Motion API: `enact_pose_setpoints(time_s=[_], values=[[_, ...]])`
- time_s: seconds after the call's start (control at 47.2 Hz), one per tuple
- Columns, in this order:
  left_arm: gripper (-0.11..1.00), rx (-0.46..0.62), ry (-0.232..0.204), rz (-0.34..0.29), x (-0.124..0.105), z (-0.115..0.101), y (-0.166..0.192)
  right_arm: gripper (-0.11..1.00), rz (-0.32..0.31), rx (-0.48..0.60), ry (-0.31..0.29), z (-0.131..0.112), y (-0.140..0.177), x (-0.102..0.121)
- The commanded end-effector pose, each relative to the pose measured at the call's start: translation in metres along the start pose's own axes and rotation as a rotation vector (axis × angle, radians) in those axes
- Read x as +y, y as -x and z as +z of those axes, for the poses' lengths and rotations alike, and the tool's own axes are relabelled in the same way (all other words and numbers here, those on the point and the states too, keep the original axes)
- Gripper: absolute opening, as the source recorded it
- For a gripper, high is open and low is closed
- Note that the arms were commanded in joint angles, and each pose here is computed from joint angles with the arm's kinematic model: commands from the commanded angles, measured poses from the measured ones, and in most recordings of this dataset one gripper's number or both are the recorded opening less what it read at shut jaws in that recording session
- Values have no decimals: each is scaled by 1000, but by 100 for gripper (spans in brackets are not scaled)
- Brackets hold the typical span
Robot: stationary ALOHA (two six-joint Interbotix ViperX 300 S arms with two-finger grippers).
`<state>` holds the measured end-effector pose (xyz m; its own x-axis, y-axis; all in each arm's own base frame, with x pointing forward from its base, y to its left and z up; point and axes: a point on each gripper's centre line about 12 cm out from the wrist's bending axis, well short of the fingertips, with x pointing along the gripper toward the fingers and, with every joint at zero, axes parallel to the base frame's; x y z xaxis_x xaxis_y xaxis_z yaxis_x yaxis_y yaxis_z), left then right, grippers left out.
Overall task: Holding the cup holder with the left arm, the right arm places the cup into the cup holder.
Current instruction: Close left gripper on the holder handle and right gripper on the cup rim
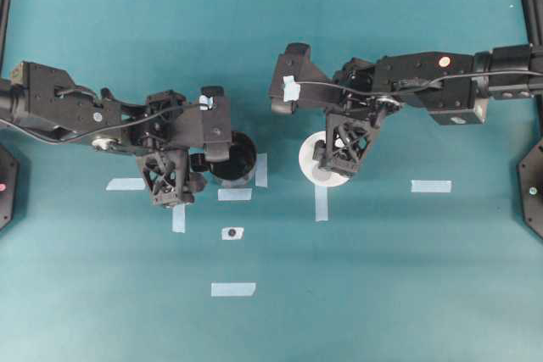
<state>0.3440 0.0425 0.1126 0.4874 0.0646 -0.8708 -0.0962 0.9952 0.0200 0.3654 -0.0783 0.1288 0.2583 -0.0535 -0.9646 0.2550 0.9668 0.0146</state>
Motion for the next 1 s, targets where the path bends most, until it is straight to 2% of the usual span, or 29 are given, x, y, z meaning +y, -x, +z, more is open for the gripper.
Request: enact_pose_setpoints(time_s=[0.0,0.318,0.594,0.742,0.869,0.975], values=[[96,-40,-1,3,1,12,6,95,0,-37,-8,5,12,0],[96,-38,-1,3,1,11,6,94,0,-34,-9,5,11,-1],[96,-37,-1,3,1,11,5,84,0,-32,-6,5,10,0],[96,-34,-2,3,2,10,4,83,2,-29,-10,4,9,0],[92,-37,-3,3,1,12,4,78,2,-17,-11,3,9,0],[84,-37,-3,3,1,12,4,74,2,-5,-11,1,9,0]])
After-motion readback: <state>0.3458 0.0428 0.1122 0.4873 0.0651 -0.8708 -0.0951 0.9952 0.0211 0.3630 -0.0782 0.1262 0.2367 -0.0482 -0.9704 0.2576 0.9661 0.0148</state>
